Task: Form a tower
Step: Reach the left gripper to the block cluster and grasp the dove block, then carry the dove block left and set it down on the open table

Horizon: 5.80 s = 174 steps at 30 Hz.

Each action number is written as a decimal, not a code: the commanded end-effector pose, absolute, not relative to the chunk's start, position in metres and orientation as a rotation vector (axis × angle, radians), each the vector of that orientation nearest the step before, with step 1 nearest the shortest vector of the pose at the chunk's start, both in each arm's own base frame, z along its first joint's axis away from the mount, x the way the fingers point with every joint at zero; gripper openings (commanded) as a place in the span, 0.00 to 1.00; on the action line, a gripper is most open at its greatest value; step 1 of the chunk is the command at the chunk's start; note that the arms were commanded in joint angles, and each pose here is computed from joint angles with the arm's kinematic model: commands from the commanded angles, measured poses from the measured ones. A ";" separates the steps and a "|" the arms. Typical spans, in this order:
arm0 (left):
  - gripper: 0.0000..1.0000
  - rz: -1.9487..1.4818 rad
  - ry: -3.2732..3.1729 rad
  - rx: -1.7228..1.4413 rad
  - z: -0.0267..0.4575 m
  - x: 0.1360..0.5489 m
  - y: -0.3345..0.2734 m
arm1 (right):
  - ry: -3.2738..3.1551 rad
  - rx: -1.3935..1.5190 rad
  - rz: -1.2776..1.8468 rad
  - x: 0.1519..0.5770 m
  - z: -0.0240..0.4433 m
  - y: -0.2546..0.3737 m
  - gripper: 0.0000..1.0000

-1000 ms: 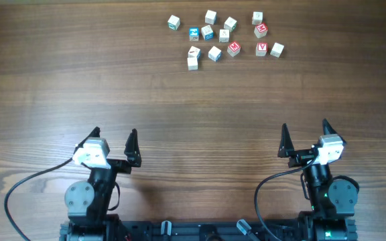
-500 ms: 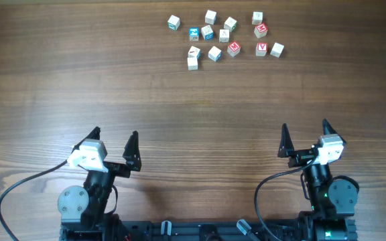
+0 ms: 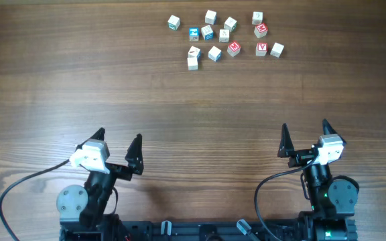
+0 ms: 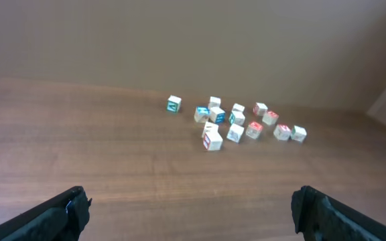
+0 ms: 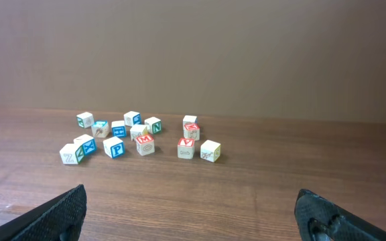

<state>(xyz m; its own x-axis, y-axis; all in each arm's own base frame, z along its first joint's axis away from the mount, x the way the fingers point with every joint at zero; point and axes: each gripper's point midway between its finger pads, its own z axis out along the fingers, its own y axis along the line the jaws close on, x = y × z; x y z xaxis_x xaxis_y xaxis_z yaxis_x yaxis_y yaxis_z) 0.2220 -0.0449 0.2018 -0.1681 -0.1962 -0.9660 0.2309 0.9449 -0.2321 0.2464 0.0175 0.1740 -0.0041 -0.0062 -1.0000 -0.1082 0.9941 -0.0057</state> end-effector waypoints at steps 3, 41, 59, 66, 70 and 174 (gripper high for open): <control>1.00 -0.395 1.691 0.047 0.259 0.225 -0.048 | 1.568 -0.099 0.062 0.246 0.175 0.017 1.00; 1.00 -0.471 2.553 0.245 0.124 0.514 -0.215 | 1.568 -0.099 0.062 0.246 0.175 0.017 1.00; 0.73 -0.362 2.770 -0.017 -0.001 0.502 -0.236 | 1.568 -0.099 0.062 0.246 0.175 0.017 1.00; 0.29 -0.187 2.796 -0.044 -0.007 0.497 -0.215 | 1.568 -0.099 0.062 0.246 0.175 0.017 1.00; 0.22 -0.187 2.797 -0.043 0.019 0.490 -0.212 | 1.568 -0.099 0.062 0.246 0.175 0.017 1.00; 1.00 -0.158 2.515 -0.747 0.228 0.302 0.011 | 1.560 0.302 0.784 0.246 0.270 0.051 0.99</control>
